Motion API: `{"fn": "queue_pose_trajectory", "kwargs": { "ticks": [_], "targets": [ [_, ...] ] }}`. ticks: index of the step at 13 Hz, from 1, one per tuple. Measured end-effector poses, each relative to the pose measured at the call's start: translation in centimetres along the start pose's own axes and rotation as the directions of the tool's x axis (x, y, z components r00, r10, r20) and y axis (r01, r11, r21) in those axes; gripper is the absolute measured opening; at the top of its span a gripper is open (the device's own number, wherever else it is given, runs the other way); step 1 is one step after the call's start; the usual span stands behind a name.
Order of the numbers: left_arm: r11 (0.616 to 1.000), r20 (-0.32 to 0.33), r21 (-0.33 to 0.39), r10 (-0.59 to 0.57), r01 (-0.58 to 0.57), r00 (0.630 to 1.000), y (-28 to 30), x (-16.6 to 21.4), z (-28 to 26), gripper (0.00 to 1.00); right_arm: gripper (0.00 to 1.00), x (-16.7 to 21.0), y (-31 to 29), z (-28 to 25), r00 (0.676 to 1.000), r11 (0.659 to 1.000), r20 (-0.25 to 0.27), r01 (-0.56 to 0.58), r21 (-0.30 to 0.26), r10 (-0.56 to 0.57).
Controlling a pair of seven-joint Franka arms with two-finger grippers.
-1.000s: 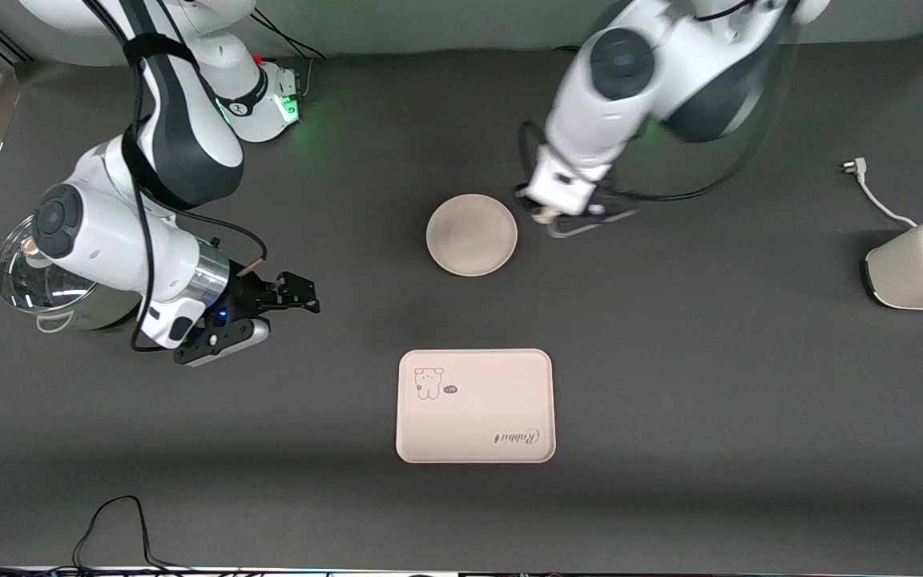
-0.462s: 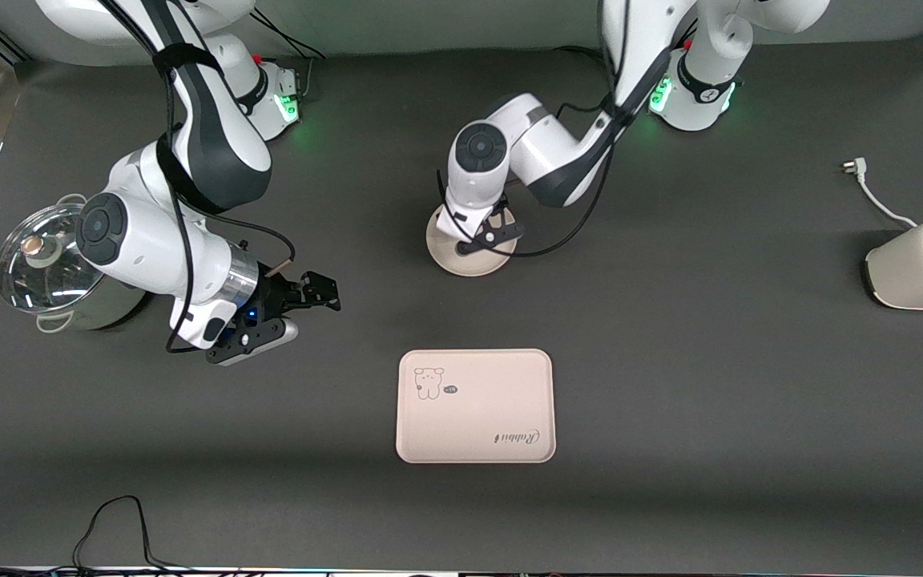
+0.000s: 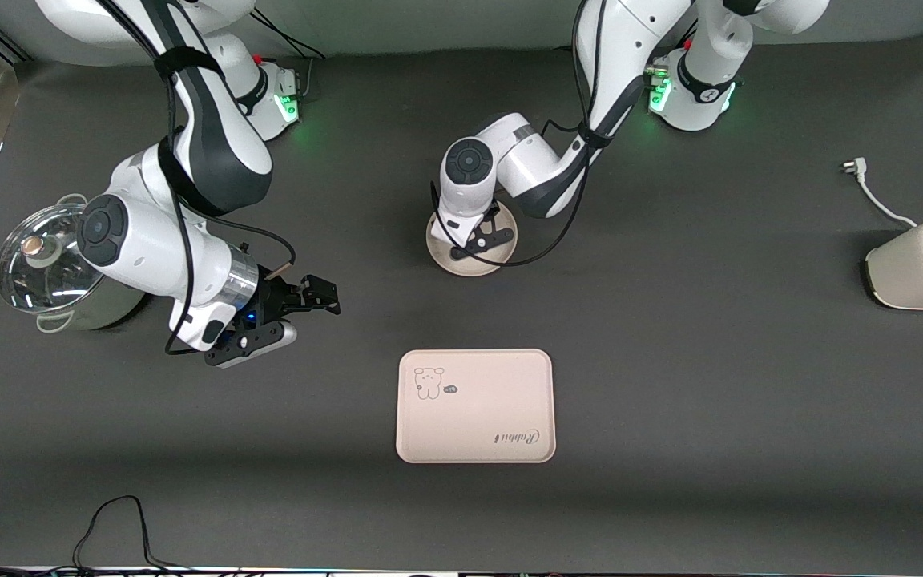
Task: Place bun in plate and plate on tray
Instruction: 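Carry the bun over the plate and open the left gripper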
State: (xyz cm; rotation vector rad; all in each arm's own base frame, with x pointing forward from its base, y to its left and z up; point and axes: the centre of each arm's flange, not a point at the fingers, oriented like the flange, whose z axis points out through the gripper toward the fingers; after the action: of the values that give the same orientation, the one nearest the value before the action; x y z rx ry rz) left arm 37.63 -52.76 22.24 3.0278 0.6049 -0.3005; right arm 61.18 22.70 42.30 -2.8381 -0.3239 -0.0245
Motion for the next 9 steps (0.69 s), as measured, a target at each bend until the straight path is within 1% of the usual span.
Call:
{"fn": "queue_pose_trajectory", "kwargs": {
  "ticks": [3,4,5,7,9],
  "targets": [
    [1.000,-0.003,-0.002,-0.023,0.023,1.000,0.0,0.2,-0.1,0.85,1.00,-0.4,-0.9,1.4,1.000,1.000,0.019,0.013,-0.002,-0.013],
    [1.000,-0.003,-0.002,-0.026,0.026,1.000,0.0,0.3,-0.2,0.97,1.00,-0.5,-1.3,2.0,1.000,1.000,0.018,0.019,-0.004,-0.019],
    [1.000,-0.005,-0.004,-0.030,0.030,1.000,0.1,0.4,-0.3,1.00,1.00,-0.7,-2.0,2.9,0.999,1.000,0.016,0.030,-0.006,-0.030],
    [0.999,-0.012,0.006,-0.044,0.044,0.999,-0.1,1.4,-1.4,1.00,1.00,-1.5,-3.8,4.7,0.998,0.998,0.009,0.054,-0.012,-0.054],
    [0.997,-0.031,0.020,-0.074,0.074,0.997,-1.2,4.7,-5.3,1.00,1.00,-2.1,-4.6,5.8,0.998,0.998,0.015,0.067,-0.015,-0.067]
  ]
}}
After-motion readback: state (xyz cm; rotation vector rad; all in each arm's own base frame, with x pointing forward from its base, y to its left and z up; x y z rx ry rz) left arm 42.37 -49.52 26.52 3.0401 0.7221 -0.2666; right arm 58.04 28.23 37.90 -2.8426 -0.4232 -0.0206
